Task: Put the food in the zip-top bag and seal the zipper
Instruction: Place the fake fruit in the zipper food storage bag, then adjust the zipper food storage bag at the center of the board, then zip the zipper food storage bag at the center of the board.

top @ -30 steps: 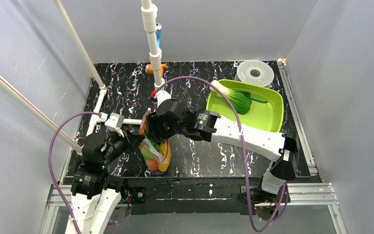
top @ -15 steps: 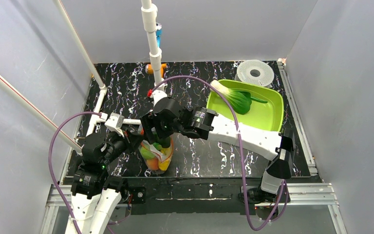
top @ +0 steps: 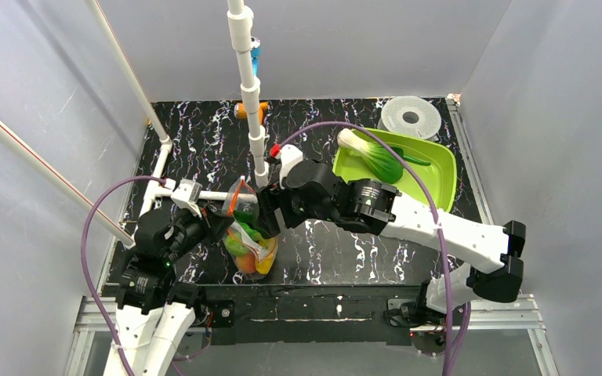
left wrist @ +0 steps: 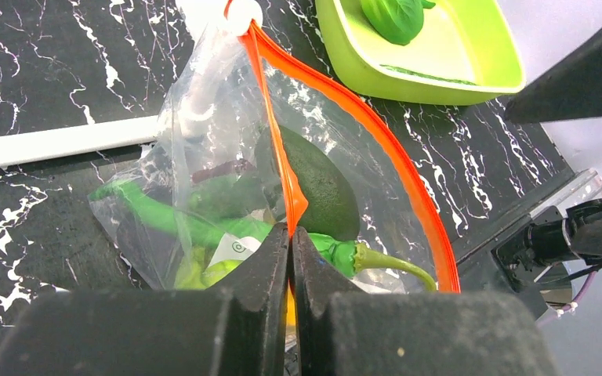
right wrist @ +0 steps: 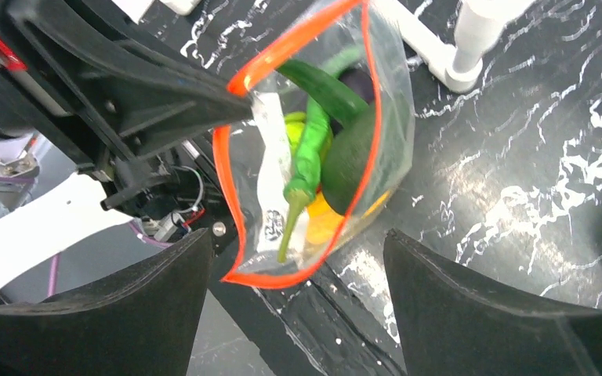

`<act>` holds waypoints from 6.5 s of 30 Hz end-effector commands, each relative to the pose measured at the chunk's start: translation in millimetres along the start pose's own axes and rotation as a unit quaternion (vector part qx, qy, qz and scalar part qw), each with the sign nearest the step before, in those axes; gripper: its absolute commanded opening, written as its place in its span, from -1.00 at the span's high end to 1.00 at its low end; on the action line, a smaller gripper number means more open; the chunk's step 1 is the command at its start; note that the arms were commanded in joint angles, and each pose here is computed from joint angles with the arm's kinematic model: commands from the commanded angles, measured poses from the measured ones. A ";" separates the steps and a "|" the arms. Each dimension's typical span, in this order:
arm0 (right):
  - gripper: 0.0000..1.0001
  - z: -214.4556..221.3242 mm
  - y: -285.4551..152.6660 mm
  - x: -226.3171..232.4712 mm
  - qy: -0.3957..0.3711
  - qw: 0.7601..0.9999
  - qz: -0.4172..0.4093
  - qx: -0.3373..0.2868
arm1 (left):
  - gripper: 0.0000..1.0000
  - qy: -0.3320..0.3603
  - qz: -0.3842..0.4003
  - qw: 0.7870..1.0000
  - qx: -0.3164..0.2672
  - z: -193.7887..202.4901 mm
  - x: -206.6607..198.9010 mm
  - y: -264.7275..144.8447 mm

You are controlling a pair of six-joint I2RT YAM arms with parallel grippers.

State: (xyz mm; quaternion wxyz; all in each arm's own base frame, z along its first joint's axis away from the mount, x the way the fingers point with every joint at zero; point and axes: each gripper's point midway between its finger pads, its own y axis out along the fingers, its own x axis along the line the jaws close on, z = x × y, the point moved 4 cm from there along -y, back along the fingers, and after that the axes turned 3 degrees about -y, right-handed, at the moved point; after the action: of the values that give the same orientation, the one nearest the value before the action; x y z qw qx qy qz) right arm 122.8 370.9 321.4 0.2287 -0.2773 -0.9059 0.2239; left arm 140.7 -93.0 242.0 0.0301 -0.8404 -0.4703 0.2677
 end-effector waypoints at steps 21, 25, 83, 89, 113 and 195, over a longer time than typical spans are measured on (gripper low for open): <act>0.32 5.4 66.2 -26.9 0.012 0.996 0.066 0.055 | 1.00 -0.017 -0.016 0.999 0.031 6.0 5.9 5.6; 0.49 3.0 67.2 -25.1 0.013 0.996 0.064 0.053 | 1.00 -0.035 0.000 0.999 0.032 -4.3 -4.5 2.9; 0.97 11.8 3.9 -22.9 0.488 0.864 -0.037 -0.123 | -0.17 0.090 0.068 0.976 0.187 16.0 -96.3 45.7; 0.97 15.5 1.6 -23.5 0.512 0.851 -0.025 -0.116 | 0.00 0.160 -0.021 0.972 0.171 18.0 -88.3 56.4; -0.95 55.9 -92.6 -105.8 -0.049 0.975 -0.188 -0.108 | 1.00 0.264 0.335 0.868 0.254 8.8 -137.6 6.1; 0.97 54.9 -53.2 -108.7 0.005 0.902 -0.413 -0.129 | -0.38 0.194 0.232 0.945 0.126 -36.6 -181.2 89.3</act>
State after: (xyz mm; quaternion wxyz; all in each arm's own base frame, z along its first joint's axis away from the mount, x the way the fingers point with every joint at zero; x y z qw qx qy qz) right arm 154.1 250.9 268.6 0.2908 0.1042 -0.9511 -0.0039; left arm 128.7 -277.8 298.3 0.2230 -0.9435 -0.1452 0.1976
